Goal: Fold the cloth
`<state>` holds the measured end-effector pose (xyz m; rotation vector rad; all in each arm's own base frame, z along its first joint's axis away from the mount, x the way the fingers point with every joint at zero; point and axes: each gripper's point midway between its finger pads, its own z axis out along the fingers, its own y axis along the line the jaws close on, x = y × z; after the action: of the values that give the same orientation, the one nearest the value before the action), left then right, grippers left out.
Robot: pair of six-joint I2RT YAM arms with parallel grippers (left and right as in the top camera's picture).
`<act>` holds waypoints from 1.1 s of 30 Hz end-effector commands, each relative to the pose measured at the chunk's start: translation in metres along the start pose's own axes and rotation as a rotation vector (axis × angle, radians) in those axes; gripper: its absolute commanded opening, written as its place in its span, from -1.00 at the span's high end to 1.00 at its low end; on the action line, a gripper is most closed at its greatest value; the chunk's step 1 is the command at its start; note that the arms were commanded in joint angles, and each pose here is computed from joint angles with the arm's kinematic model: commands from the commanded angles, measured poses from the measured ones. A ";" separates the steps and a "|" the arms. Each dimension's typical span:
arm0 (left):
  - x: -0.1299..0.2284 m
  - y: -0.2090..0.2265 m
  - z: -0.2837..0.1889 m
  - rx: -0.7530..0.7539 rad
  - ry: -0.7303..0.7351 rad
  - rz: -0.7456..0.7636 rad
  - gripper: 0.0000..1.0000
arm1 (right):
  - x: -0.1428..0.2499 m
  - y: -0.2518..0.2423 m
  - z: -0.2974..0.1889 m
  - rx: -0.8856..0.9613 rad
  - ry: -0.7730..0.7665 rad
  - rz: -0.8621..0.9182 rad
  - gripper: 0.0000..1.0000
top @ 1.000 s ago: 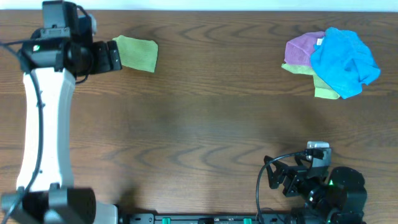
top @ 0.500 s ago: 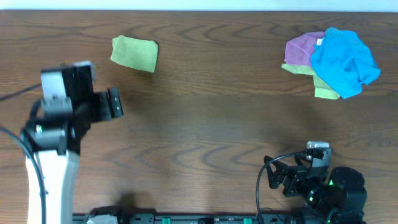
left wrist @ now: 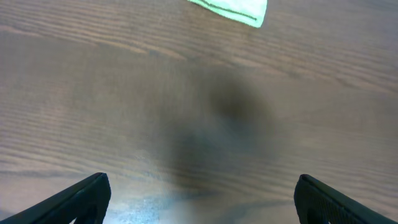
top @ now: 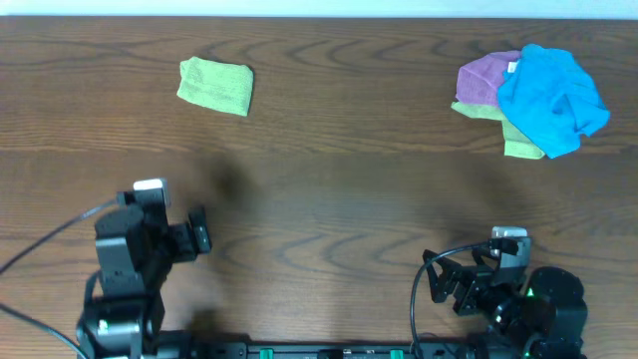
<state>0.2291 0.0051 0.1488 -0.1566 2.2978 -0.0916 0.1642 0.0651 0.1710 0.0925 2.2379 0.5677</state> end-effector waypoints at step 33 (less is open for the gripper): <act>0.099 0.000 -0.005 0.040 0.006 0.208 -0.91 | 0.000 -0.001 0.000 0.002 -0.007 0.012 -0.99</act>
<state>0.1625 -0.0096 0.0825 0.0712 2.3012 -0.0504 0.1642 0.0651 0.1709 0.0926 2.2383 0.5677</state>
